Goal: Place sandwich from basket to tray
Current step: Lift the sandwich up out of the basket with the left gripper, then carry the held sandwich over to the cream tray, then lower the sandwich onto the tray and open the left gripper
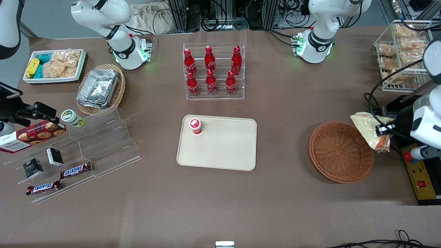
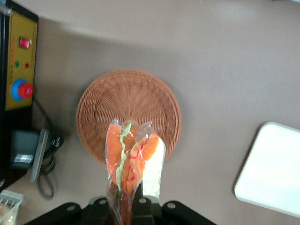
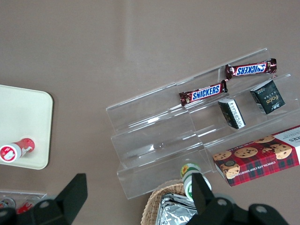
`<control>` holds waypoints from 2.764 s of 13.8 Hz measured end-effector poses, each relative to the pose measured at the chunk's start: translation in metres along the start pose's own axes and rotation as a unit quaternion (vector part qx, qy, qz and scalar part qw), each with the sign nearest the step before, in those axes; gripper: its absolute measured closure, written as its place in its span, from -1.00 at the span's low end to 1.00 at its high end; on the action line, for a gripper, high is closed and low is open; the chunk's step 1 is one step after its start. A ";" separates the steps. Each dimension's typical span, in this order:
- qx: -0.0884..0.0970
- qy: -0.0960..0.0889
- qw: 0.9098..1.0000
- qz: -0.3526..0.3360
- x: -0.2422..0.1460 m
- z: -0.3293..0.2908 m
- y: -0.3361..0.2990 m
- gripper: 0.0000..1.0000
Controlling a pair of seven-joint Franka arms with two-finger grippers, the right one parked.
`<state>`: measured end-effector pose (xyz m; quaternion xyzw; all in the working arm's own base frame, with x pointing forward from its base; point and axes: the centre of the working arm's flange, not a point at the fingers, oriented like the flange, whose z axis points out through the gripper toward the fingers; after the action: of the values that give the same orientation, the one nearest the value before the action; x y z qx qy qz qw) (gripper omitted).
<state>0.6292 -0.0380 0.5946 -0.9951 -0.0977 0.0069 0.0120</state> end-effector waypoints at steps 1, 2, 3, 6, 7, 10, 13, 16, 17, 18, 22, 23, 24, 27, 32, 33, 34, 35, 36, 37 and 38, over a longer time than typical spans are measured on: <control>0.006 -0.007 1.000 0.007 -0.010 -0.016 0.007 0.70; 0.013 -0.012 1.000 0.010 -0.021 -0.030 0.018 0.70; 0.017 -0.013 1.000 0.008 -0.032 -0.041 0.033 0.70; 0.021 -0.007 1.000 -0.010 -0.069 -0.056 0.100 0.70; 0.023 -0.007 1.000 -0.017 -0.082 -0.055 0.127 0.70; 0.033 -0.014 0.999 -0.032 -0.118 -0.039 0.199 0.70; 0.036 -0.035 0.998 -0.042 -0.126 0.006 0.252 0.70; 0.019 -0.048 0.997 -0.055 -0.119 0.063 0.298 0.70; 0.016 -0.049 0.997 -0.059 -0.119 0.083 0.314 0.70; 0.016 -0.049 0.997 -0.061 -0.119 0.106 0.329 0.70; 0.027 -0.058 0.996 -0.057 -0.122 0.221 0.375 0.70; 0.034 -0.065 0.996 -0.056 -0.123 0.254 0.380 0.70; 0.043 -0.073 0.995 -0.056 -0.122 0.287 0.383 0.70; 0.042 -0.073 0.995 -0.059 -0.117 0.350 0.388 0.70; 0.032 -0.063 0.995 -0.065 -0.110 0.342 0.390 0.19; 0.027 -0.056 0.995 -0.074 -0.107 0.333 0.390 -0.03; 0.018 -0.047 0.995 -0.087 -0.102 0.318 0.390 -0.21; 0.006 -0.034 0.994 -0.100 -0.097 0.294 0.389 -0.43; -0.005 -0.017 0.993 -0.115 -0.090 0.261 0.383 -0.65; -0.013 -0.001 0.991 -0.132 -0.082 0.226 0.371 -0.82; -0.017 0.012 0.988 -0.151 -0.074 0.189 0.354 -0.99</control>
<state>0.6221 -0.3949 0.3981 -0.9691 -0.2467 -0.0089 -0.0032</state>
